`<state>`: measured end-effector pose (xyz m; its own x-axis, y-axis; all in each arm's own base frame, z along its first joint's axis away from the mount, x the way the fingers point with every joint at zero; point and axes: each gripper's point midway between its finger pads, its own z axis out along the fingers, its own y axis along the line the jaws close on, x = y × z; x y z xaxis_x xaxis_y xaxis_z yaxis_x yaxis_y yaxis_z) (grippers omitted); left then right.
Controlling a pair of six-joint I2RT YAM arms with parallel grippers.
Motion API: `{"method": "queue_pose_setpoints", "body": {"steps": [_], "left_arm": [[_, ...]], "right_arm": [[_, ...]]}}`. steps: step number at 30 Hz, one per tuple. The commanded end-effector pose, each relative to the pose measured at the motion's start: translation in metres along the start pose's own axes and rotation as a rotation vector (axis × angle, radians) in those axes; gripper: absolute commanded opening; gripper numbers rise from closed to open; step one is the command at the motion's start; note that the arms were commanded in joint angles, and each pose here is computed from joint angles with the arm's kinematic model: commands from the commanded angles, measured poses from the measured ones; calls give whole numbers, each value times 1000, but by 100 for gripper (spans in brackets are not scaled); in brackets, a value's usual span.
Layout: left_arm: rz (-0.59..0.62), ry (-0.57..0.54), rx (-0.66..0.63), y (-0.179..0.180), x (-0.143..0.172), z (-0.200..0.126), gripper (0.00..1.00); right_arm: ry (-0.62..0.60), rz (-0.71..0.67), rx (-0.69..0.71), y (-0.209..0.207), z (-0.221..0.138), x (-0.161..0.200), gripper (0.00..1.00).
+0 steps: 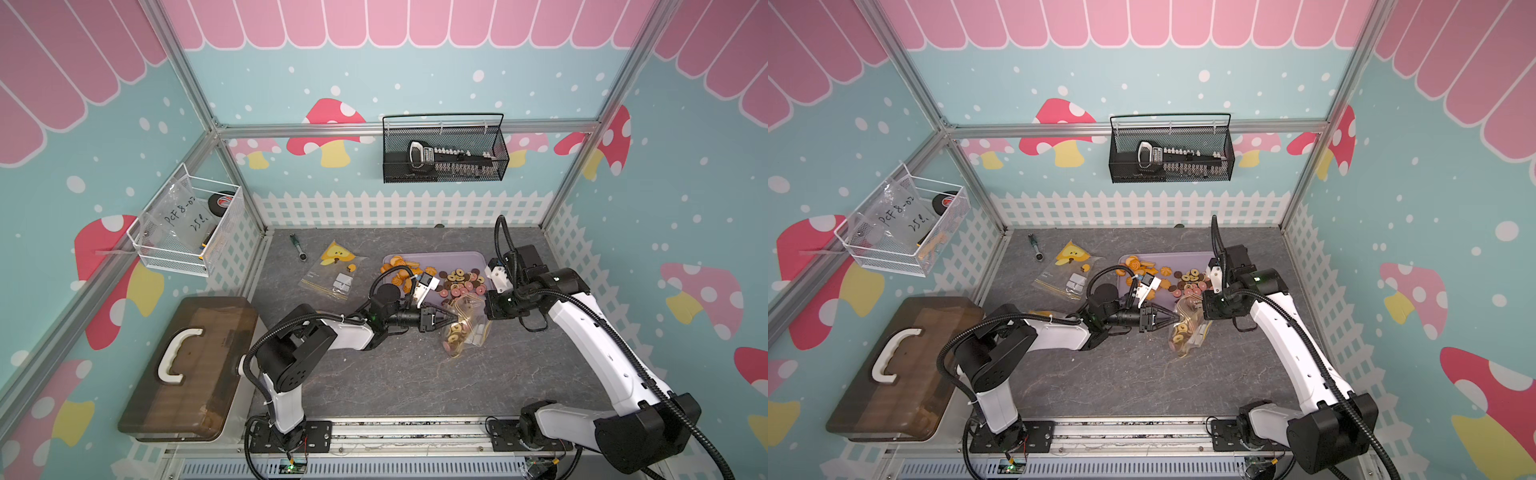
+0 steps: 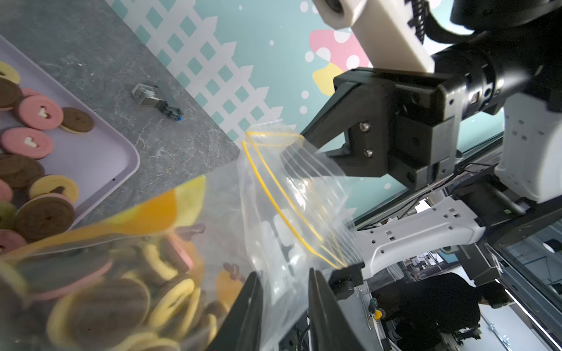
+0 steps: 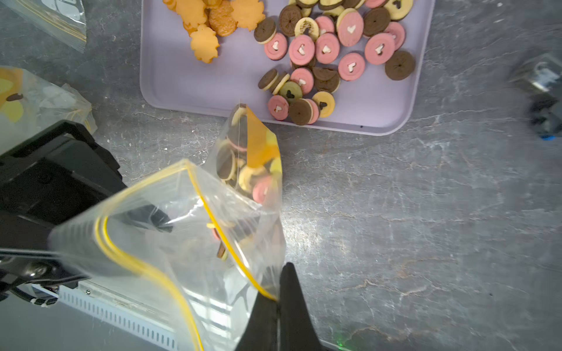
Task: Pour cookies out of the ziploc bag
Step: Open the ziploc bag at the center of the board.
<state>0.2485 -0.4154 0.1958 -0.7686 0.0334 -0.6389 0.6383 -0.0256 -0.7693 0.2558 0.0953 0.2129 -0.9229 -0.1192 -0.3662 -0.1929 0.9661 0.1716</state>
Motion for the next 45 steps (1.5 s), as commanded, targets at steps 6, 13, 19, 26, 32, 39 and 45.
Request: {"method": "queue_pose_setpoints", "body": {"steps": [6, 13, 19, 26, 32, 39, 45], "left_arm": [[-7, -43, 31, -8, -10, -4, 99], [-21, 10, -358, 41, 5, -27, 100], [-15, 63, -729, 71, 6, -67, 99], [-50, 79, -845, 73, 14, -91, 100], [-13, 24, -854, 44, 5, -109, 99], [-44, 25, -705, 10, 3, -94, 98], [-45, 40, -636, -5, 2, -83, 94]], "right_arm": [[-6, -61, 173, -26, -36, 0, 0], [-12, -26, 111, -17, -24, 2, 0], [-12, 50, -29, 2, 18, 5, 0], [-19, 68, -110, 22, 50, -5, 0], [-30, 28, -142, 45, 58, -20, 0], [-32, -6, -152, 52, 57, -19, 22], [-72, -20, -144, 46, 32, -14, 57]]}}
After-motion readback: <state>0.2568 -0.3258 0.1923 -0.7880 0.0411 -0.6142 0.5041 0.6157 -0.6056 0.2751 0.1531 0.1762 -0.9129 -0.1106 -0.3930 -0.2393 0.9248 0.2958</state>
